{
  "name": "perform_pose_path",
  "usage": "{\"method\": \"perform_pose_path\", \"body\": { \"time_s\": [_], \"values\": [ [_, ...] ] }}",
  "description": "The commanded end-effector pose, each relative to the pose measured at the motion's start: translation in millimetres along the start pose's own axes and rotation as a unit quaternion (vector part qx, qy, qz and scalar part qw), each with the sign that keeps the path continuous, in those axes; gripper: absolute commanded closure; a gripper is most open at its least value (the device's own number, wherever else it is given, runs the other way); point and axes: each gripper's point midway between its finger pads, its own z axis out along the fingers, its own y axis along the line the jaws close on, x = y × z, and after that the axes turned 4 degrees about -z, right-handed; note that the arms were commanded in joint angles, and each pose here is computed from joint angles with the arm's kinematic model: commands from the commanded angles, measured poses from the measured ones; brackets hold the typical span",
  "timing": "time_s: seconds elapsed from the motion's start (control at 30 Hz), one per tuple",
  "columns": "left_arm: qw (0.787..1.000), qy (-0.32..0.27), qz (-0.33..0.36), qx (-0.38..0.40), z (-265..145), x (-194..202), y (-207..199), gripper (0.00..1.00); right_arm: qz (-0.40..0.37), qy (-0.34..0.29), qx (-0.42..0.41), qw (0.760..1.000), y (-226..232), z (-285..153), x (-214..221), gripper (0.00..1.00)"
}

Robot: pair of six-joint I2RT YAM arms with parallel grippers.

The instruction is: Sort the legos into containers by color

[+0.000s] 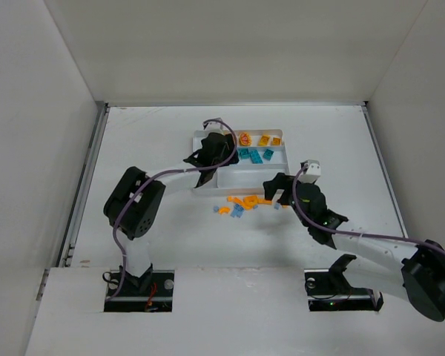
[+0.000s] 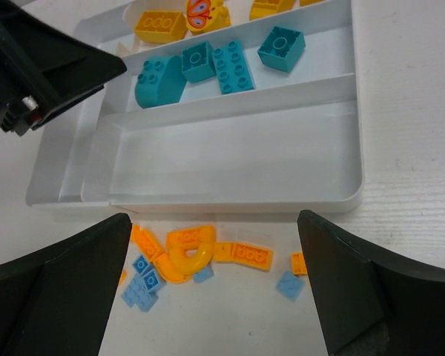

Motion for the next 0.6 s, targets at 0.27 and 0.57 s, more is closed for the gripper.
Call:
{"method": "perform_pose_path", "body": {
  "time_s": [0.27,0.57],
  "values": [
    [0.996,-0.056,-0.024,0.072,-126,4,-7,0.82,-0.035,0.027,-0.078,0.996,52,-3,5,0.89],
    [0.999,-0.008,-0.012,0.039,-161,80,49,0.71,-0.064,0.105,-0.078,0.989,89,-14,76,0.77]
  ]
}}
